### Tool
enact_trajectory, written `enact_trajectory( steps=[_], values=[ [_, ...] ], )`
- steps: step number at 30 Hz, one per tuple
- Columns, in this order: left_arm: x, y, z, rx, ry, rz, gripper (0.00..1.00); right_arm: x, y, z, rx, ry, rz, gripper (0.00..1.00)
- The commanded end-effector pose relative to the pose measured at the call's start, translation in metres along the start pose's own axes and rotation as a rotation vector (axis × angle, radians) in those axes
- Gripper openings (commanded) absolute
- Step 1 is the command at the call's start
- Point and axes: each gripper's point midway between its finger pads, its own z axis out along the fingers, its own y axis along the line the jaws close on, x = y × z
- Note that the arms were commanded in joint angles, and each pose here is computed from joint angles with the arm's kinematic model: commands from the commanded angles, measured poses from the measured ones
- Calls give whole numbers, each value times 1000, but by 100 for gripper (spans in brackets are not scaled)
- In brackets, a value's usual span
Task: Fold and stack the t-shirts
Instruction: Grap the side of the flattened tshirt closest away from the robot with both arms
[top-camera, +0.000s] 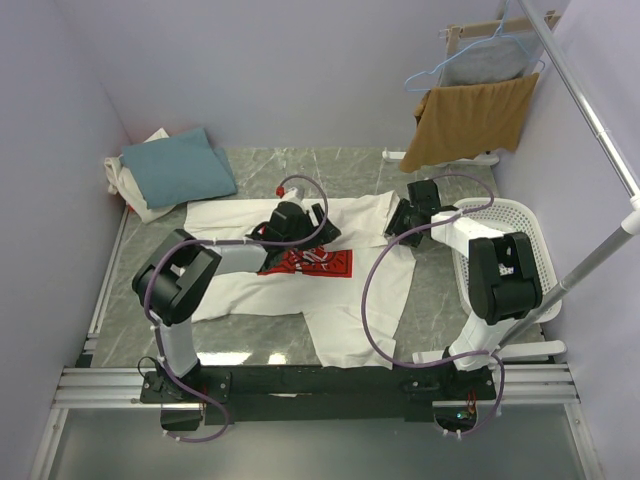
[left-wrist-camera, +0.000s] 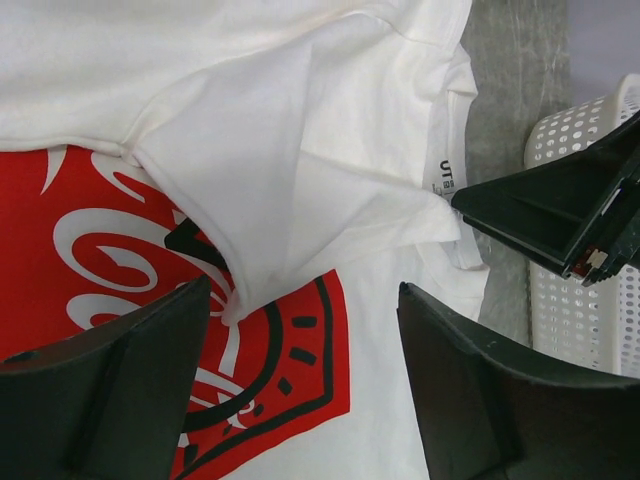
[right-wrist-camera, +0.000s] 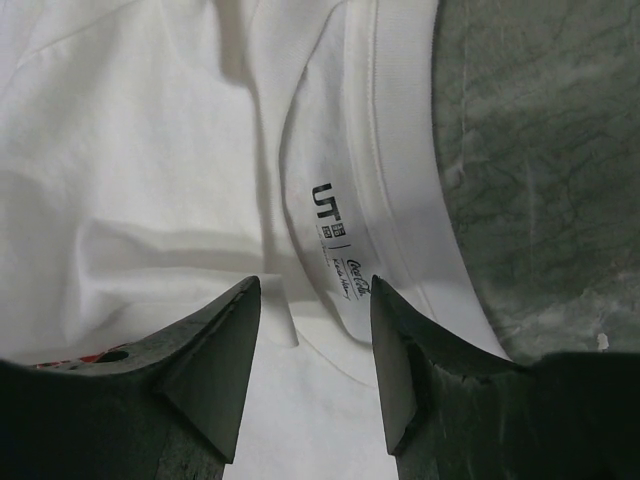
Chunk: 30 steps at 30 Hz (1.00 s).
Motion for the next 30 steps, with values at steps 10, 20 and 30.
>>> enact_trajectory(
  steps=[10,20,30],
  values=[
    [10,-21,19,31,-18,22,65,0,26,8,-146,37,-5,46],
    [11,-22,15,8,11,35,34,10,41,-3,-254,64,-4,0],
    [4,-29,-19,-52,72,50,22,30,26,-46,-250,34,-37,0]
  ],
)
